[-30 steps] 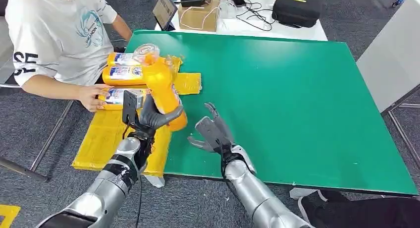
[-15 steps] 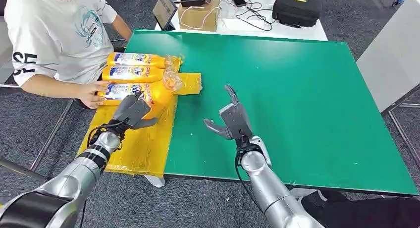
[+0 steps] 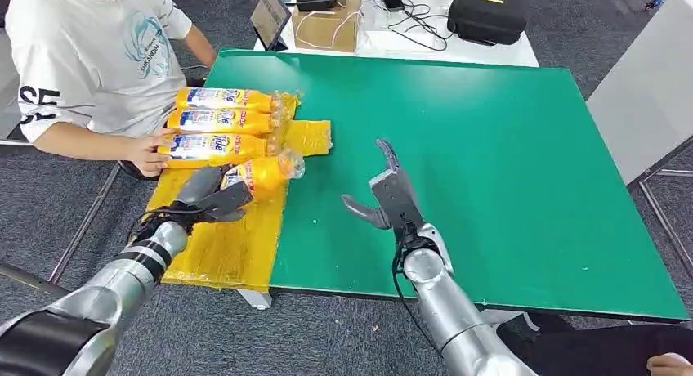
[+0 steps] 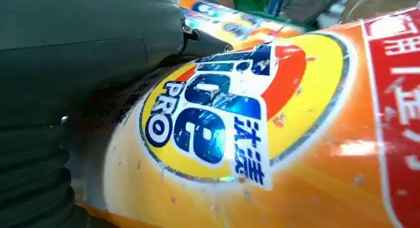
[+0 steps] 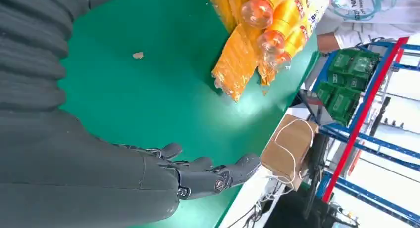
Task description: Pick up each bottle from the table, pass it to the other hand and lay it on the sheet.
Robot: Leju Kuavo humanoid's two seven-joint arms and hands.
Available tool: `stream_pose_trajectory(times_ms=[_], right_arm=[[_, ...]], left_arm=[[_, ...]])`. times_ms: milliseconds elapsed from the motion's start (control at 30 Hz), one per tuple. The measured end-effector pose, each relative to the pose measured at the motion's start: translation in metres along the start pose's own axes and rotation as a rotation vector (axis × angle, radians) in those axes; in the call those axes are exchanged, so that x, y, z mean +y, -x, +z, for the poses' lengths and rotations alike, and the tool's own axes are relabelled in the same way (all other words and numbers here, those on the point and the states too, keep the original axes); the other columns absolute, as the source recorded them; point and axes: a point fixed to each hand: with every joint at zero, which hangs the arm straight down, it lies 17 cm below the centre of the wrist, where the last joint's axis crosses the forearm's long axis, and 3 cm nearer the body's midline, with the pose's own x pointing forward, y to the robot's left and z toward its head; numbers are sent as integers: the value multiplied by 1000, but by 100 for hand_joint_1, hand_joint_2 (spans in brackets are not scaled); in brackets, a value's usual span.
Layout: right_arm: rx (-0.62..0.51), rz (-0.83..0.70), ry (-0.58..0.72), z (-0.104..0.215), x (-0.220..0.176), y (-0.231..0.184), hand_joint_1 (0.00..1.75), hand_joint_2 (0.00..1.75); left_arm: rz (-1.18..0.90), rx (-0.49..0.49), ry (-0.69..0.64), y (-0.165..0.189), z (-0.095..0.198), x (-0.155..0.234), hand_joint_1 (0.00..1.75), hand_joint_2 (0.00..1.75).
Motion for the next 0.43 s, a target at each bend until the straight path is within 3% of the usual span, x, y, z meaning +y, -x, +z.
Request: stream_pose_trajectory(times_ms=[233, 433], right_arm=[[10, -11, -19, 0, 3, 2, 0, 175], [11, -16, -31, -2, 6, -1, 0, 175]], left_arm=[[-287, 129, 262, 49, 11, -15, 175, 175], [-436, 192, 360, 68, 15, -14, 175, 175]])
